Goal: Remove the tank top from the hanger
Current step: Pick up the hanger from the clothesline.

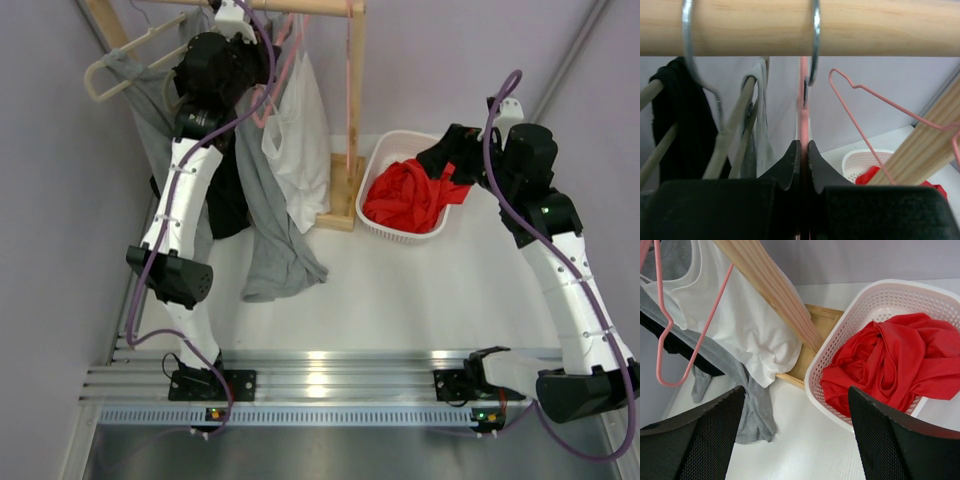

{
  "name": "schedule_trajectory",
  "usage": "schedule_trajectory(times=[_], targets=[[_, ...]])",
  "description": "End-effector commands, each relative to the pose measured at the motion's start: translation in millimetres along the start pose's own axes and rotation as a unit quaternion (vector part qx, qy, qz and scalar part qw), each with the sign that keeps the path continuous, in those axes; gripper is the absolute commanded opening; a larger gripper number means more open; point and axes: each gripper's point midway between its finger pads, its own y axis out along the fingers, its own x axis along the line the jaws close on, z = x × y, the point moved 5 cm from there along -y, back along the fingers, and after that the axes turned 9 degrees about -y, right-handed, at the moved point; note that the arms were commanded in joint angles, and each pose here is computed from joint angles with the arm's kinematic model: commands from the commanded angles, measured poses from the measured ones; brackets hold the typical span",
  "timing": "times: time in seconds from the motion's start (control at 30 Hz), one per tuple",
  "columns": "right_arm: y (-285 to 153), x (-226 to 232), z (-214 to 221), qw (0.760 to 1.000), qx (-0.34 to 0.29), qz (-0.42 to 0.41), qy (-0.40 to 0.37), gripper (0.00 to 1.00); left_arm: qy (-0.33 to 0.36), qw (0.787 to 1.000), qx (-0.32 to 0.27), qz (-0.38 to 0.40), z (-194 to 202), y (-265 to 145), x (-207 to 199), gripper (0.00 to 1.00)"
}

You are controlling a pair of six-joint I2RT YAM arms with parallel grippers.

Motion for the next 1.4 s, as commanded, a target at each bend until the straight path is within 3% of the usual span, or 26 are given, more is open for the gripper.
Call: schedule_trajectory(times=[0.0, 0.53, 1.0, 1.37], targets=[[-4.8, 8.3, -26.9, 0.999, -0.046, -0.016, -0.016, 0.82, -0.009, 0.999, -0.037, -0.010, -22.0, -2.6, -1.6, 0.00], [-6.0, 9.8, -28.2, 0.999, -0.048, -0.020, -0.013, 0.82, -0.046, 0.991, -0.111, 0.052, -93.0, -45.6, -43.7, 0.00], [-11.1, 13.6, -20.6, 0.998, -0.047, -0.032, 0.001, 0.82, -0.072, 0.993, -0.064, 0.065, -73.5, -80.3, -52.5, 0.00], [-9.7, 16.2, -8.5, 0.998, -0.045, -0.052, 0.006, 0.82, -0.082, 0.996, -0.009, 0.029, -26.0, -110.8, -41.6, 0.00]])
